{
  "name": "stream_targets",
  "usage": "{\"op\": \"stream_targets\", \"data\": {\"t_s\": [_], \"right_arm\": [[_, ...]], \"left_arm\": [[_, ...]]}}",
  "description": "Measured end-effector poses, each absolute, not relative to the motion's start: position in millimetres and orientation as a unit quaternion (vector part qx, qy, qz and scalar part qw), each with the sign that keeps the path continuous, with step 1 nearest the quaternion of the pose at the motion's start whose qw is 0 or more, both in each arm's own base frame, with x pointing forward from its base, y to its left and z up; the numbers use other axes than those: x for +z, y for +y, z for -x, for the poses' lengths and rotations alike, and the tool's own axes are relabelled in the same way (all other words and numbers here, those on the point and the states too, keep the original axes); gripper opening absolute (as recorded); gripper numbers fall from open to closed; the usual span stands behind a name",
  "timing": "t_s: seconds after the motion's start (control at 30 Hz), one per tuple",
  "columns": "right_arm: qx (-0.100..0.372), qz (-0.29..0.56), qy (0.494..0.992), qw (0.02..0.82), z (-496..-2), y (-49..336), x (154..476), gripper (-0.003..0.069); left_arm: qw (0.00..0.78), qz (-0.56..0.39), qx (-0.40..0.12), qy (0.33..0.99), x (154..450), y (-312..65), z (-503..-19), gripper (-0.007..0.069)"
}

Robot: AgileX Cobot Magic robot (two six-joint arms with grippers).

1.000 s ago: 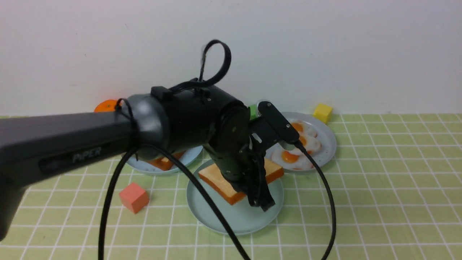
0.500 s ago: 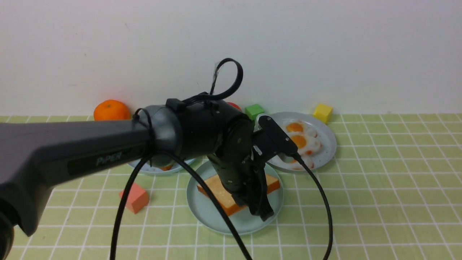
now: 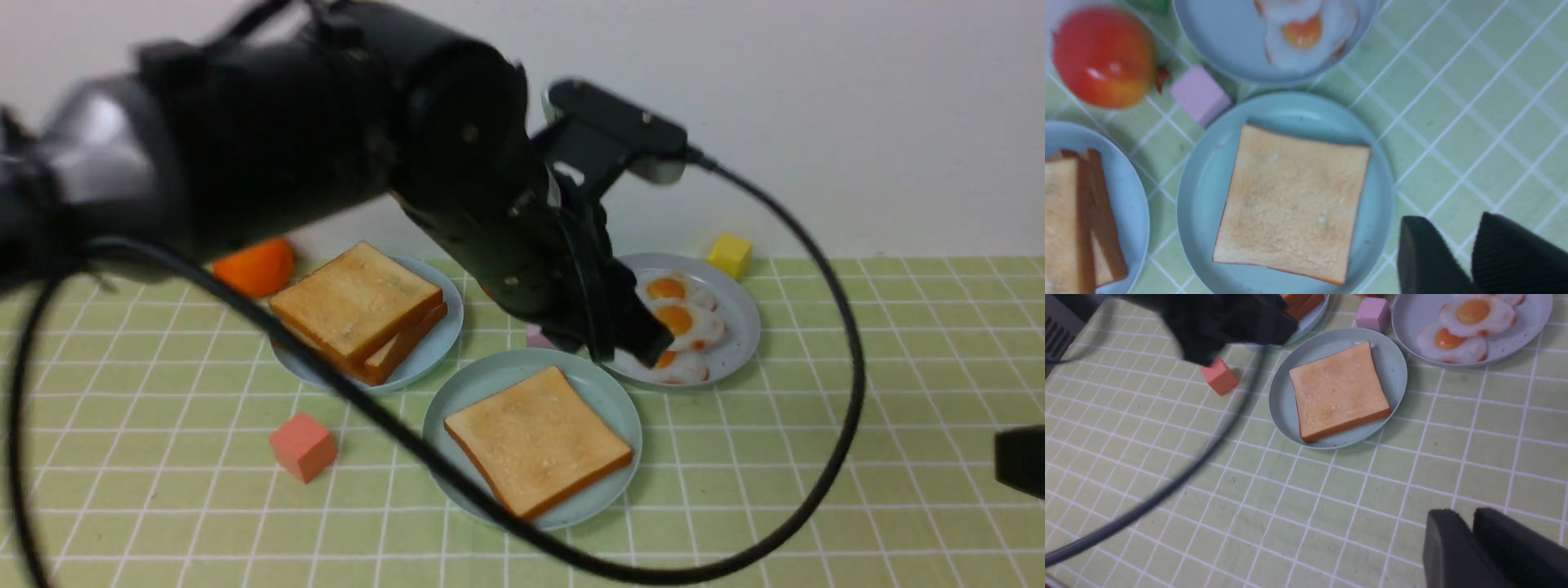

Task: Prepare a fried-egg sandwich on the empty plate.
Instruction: Use the right arm to grab a fried egg

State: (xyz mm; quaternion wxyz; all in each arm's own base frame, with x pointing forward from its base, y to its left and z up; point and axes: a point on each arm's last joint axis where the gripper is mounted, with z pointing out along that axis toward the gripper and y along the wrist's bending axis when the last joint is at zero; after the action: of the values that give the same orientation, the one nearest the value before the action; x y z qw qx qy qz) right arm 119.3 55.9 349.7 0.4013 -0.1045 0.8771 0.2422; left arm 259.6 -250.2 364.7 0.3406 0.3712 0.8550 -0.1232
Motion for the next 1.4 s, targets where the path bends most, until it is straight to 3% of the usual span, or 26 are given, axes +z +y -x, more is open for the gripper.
{"op": "stream_targets", "data": {"t_s": [0.07, 0.23, 0.47, 0.7, 0.9, 1.2, 1.4], "right_arm": [[0.246, 0.081, 0.888, 0.38, -148, 60, 340, 0.0148], [0.241, 0.055, 0.907, 0.34, -196, 66, 323, 0.02], [0.24, 0.028, 0.929, 0.281, -274, 78, 297, 0.0287], [0.246, -0.035, 0.934, 0.255, -346, 89, 269, 0.0305], [0.251, -0.076, 0.937, 0.233, -390, 91, 245, 0.0324], [0.243, -0.132, 0.94, 0.202, -437, 68, 200, 0.0455], [0.241, -0.135, 0.942, 0.19, -451, 70, 180, 0.0469]], "left_arm": [[0.376, -0.366, -0.146, 0.838, 400, -230, -231, 0.0003], [0.403, -0.344, -0.167, 0.832, 419, -189, -190, -0.0013], [0.454, -0.311, -0.208, 0.809, 377, -117, -116, -0.0013], [0.558, -0.261, -0.273, 0.739, 344, -70, -69, -0.0013], [0.574, -0.238, -0.296, 0.725, 342, -62, -61, -0.0013], [0.573, -0.237, -0.297, 0.726, 342, -62, -61, -0.0013], [0.574, -0.236, -0.298, 0.725, 342, -62, -61, -0.0013]]}}
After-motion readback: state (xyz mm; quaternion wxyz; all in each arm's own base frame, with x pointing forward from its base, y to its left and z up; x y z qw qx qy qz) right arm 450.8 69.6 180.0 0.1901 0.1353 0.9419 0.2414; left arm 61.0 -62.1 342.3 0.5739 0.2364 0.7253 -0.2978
